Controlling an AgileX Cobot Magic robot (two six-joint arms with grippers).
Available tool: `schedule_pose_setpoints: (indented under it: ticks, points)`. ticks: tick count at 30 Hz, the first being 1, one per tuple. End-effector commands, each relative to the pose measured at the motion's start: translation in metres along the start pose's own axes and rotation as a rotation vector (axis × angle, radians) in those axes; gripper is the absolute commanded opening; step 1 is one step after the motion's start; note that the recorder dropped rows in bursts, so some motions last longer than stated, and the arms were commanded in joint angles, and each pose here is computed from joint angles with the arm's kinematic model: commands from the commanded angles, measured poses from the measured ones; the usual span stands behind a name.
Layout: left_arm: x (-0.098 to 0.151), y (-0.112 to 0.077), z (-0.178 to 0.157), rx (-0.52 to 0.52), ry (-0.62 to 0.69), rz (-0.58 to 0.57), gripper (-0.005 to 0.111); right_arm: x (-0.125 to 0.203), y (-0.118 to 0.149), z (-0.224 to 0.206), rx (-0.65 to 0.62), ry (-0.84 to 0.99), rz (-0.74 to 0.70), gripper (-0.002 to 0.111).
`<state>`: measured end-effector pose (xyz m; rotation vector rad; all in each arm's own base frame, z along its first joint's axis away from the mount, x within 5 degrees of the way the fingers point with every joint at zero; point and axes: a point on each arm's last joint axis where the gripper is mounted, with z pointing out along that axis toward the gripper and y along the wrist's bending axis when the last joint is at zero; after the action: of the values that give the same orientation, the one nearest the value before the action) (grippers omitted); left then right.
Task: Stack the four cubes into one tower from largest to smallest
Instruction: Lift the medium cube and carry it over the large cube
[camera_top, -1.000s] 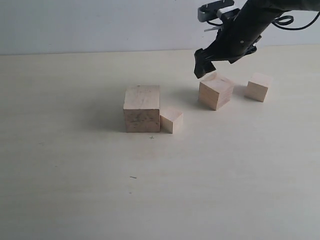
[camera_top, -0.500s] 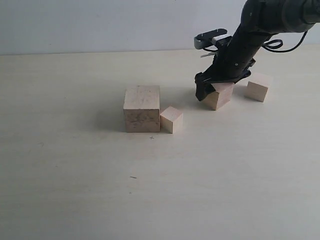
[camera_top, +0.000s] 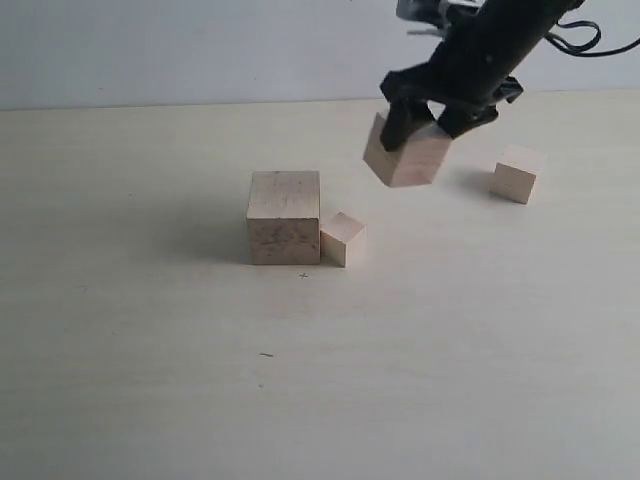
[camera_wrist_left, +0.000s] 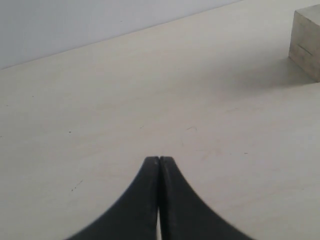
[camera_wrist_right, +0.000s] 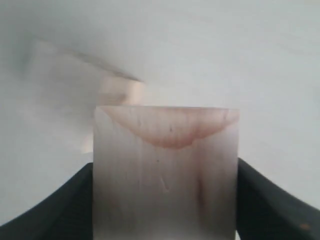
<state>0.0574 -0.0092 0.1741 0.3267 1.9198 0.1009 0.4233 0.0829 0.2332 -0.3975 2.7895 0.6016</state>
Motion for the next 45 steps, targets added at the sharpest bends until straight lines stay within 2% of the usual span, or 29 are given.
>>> schedule_pose_setpoints:
  ticks: [1,7,9,13,16,19,24,26,28,30,33,36,40,45]
  points:
    - [-0.001,0.000,0.000,0.000,0.000,-0.002,0.000,0.001,0.051,-0.032,-0.212,-0.055,-0.169,0.049]
    - [-0.002,0.000,-0.002,-0.008,-0.029,0.003,0.000,0.005,0.107,-0.026,-0.261,-0.062,-0.487,0.050]
    - [-0.002,0.000,-0.004,-0.013,-0.047,0.005,0.000,0.000,0.125,-0.014,-0.203,-0.074,-0.636,0.052]
    - [-0.003,0.000,-0.006,-0.024,-0.082,0.012,0.000,-0.011,0.128,0.003,-0.041,-0.077,-0.871,0.053]
    - [-0.004,0.000,-0.007,-0.026,-0.087,0.012,0.000,-0.015,0.125,0.012,-0.025,-0.062,-0.886,0.053]
    - [-0.004,0.000,-0.007,-0.026,-0.087,0.012,0.000,-0.016,0.119,0.024,-0.009,-0.048,-1.030,0.053]
    - [-0.004,0.000,-0.007,-0.027,-0.089,0.012,0.000,-0.023,0.118,0.038,0.009,-0.109,-1.044,0.053]
    - [-0.004,0.000,-0.007,-0.027,-0.089,0.012,0.000,-0.022,0.117,0.041,-0.001,-0.094,-0.985,0.053]
    - [-0.004,0.000,-0.007,-0.027,-0.089,0.012,0.000,-0.019,0.116,0.042,-0.010,-0.062,-0.843,0.053]
    - [-0.004,0.000,-0.007,-0.027,-0.089,0.012,0.000,-0.017,0.110,0.042,0.038,-0.005,-0.735,0.053]
    - [-0.004,0.000,-0.007,-0.027,-0.089,0.012,0.000,-0.012,0.106,0.039,0.080,0.064,-0.480,0.053]
    - [-0.004,0.000,-0.007,-0.028,-0.091,0.012,0.000,-0.013,0.108,0.033,0.080,0.079,-0.389,0.053]
    - [-0.005,0.001,-0.007,-0.040,-0.108,0.012,0.000,-0.027,0.126,0.020,0.050,-0.029,-0.265,0.053]
    - [-0.005,0.001,-0.007,-0.040,-0.108,0.012,0.000,-0.032,0.147,0.025,0.103,-0.058,-0.090,0.052]
